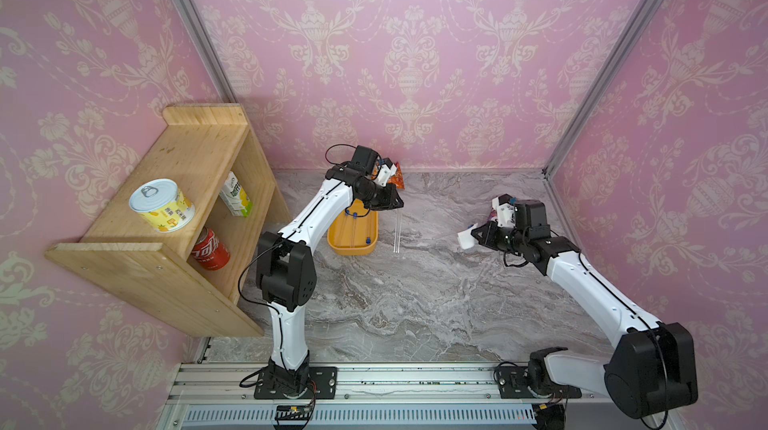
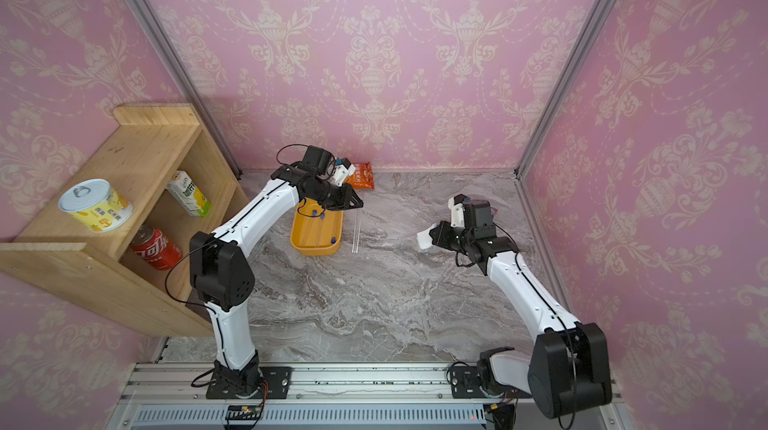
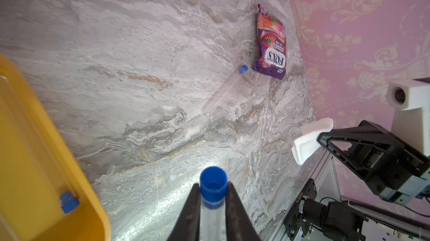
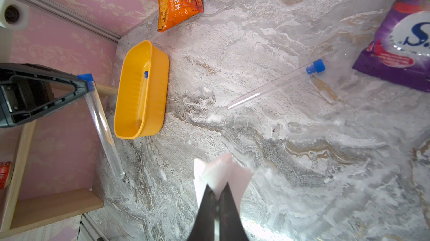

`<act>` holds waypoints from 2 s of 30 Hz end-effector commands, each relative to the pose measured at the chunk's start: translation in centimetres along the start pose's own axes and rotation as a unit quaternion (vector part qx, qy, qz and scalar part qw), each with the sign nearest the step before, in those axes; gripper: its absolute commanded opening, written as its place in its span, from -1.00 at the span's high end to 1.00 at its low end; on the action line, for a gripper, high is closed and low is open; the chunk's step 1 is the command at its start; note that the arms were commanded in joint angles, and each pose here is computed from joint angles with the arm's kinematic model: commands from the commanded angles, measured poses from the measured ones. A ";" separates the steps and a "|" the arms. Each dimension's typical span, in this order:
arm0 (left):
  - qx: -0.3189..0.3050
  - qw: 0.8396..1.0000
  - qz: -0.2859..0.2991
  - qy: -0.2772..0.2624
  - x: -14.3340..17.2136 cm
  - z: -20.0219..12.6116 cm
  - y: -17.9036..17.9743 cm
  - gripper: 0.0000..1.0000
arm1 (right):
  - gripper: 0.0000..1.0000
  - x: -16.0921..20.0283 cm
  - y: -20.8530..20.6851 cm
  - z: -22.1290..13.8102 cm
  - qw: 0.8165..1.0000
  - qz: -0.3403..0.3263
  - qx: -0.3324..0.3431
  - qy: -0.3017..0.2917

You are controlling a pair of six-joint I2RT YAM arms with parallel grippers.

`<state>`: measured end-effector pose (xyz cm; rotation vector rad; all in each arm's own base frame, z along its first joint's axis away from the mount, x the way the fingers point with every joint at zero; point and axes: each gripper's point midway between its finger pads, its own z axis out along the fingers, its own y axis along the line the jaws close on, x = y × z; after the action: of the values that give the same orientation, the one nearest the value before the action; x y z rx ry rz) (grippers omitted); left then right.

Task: Wipe the exteriors of test tubes
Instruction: Place the test tube in the storage box.

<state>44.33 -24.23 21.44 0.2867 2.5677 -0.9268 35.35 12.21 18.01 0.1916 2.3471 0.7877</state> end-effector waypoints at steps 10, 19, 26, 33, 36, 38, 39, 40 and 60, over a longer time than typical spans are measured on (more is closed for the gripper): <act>-0.122 0.992 -0.008 0.024 -3.5 -3.1 9.6 0.59 | 1.00 -1.1 0.9 3.1 0.999 -0.001 -0.042 0.026; -0.161 0.986 -0.020 0.044 -4.5 -1.8 14.2 0.60 | 1.00 -0.3 0.1 4.3 0.998 0.009 -0.046 0.041; -0.172 0.982 -0.035 0.062 -3.6 0.4 16.6 0.59 | 1.00 -0.2 0.0 4.3 0.998 0.010 -0.047 0.043; -0.168 0.981 -0.054 0.074 -2.9 2.8 18.2 0.59 | 1.00 0.0 -0.2 4.1 0.998 0.012 -0.045 0.046; -0.168 0.981 -0.058 0.076 -2.6 3.4 18.7 0.59 | 1.00 0.0 -0.3 3.9 0.998 0.011 -0.044 0.045; -0.167 0.981 -0.060 0.076 -2.4 3.6 18.8 0.59 | 1.00 0.0 -0.3 3.9 0.998 0.013 -0.046 0.046; -0.166 0.981 -0.061 0.077 -2.3 3.7 18.8 0.59 | 1.00 -0.1 -0.3 3.9 0.998 0.013 -0.046 0.045; -0.166 0.981 -0.061 0.077 -2.3 3.8 18.9 0.59 | 1.00 0.0 -0.3 3.9 0.998 0.014 -0.046 0.045; -0.200 0.972 -0.061 0.109 0.0 6.2 21.0 0.59 | 1.00 0.6 -0.4 3.3 0.998 0.021 -0.047 0.046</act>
<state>53.10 -12.38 6.95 0.1195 2.8882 -0.4702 37.76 13.77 15.27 0.1654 2.3930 0.9243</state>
